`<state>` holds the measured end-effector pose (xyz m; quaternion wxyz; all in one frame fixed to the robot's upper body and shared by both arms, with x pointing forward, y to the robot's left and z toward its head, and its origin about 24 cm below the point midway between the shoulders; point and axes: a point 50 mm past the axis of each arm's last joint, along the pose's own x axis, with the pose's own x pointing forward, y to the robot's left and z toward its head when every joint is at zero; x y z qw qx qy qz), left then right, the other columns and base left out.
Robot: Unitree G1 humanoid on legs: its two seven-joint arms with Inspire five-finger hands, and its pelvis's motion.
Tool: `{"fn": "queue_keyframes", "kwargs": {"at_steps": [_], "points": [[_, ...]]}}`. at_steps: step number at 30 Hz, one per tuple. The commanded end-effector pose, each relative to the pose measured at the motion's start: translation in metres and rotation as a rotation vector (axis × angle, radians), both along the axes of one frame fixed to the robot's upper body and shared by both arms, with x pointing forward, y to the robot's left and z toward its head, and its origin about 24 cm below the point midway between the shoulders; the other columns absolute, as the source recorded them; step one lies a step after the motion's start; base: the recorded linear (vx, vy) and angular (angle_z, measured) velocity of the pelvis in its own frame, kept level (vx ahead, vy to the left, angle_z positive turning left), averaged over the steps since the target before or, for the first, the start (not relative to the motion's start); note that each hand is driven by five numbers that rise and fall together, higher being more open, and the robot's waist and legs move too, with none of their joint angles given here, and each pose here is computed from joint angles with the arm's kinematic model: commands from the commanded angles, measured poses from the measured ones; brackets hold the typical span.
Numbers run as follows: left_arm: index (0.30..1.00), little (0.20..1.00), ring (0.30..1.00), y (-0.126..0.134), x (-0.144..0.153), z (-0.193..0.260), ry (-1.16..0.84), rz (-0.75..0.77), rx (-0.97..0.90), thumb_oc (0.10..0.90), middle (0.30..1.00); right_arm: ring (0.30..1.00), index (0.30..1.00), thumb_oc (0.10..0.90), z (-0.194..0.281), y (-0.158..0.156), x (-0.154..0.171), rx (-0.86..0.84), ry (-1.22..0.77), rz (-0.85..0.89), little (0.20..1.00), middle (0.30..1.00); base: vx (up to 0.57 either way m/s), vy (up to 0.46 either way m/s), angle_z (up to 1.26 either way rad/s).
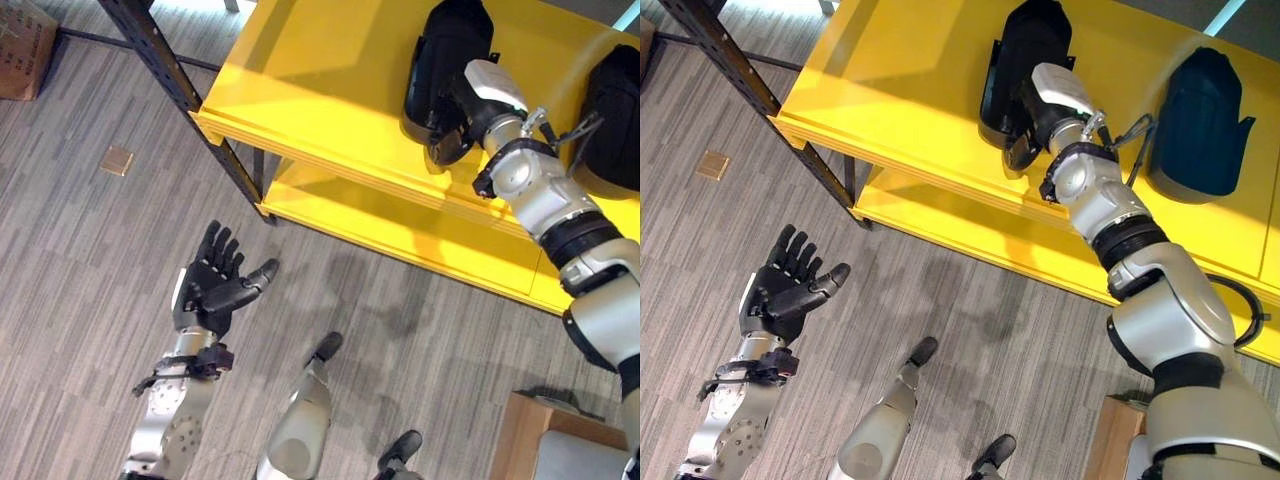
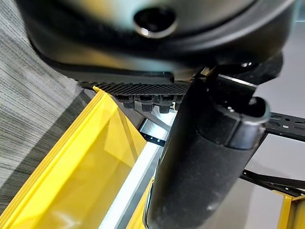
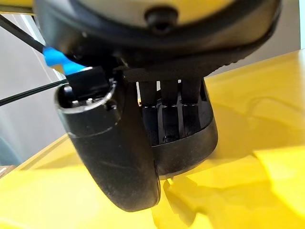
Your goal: Move parts from the plastic box to the shelf.
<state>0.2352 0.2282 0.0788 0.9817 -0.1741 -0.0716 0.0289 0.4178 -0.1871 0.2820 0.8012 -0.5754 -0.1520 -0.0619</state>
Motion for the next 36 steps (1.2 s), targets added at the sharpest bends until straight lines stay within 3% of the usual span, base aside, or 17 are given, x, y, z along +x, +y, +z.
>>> {"fn": "queue_keyframes", "kwargs": {"at_steps": [1,18,19,20,21,22,36], "points": [[1.0,1.0,1.0,-0.007,-0.007,0.057,-0.299,-0.066,0.012,0.9,1.0,0.3,0.3,0.4,0.09,0.009,-0.018,-0.051,-0.299,0.005,0.3,0.3,0.0,0.0,0.0],[1.0,1.0,1.0,-0.008,-0.005,0.06,-0.317,-0.065,0.007,0.9,1.0,0.3,0.3,0.4,0.096,0.003,-0.019,-0.022,-0.323,-0.018,0.3,0.3,0.0,0.0,0.0],[1.0,1.0,1.0,-0.009,-0.005,0.06,-0.317,-0.067,0.008,0.9,1.0,0.594,0.594,0.61,0.097,0.007,-0.02,-0.023,-0.329,0.002,0.594,0.594,0.0,0.0,0.0],[1.0,1.0,1.0,-0.008,-0.004,0.061,-0.319,-0.065,0.01,0.9,1.0,0.756,0.756,0.725,0.097,0.009,-0.02,-0.03,-0.329,0.009,0.756,0.756,0.0,0.0,0.0],[1.0,1.0,1.0,-0.008,-0.004,0.061,-0.319,-0.065,0.01,0.9,1.0,0.844,0.844,0.788,0.096,0.009,-0.02,-0.03,-0.329,0.009,0.844,0.844,0.0,0.0,0.0],[1.0,1.0,1.0,-0.007,-0.005,0.061,-0.317,-0.062,0.012,0.9,1.0,1.0,1.0,0.9,0.096,0.013,-0.021,-0.041,-0.331,0.026,1.0,1.0,0.0,0.0,0.0],[1.0,1.0,1.0,0.005,-0.008,0.061,-0.301,-0.024,0.043,0.9,1.0,1.0,1.0,0.9,0.112,0.049,-0.045,-0.081,-0.42,0.234,1.0,1.0,-0.01,-0.012,-0.01]]}}
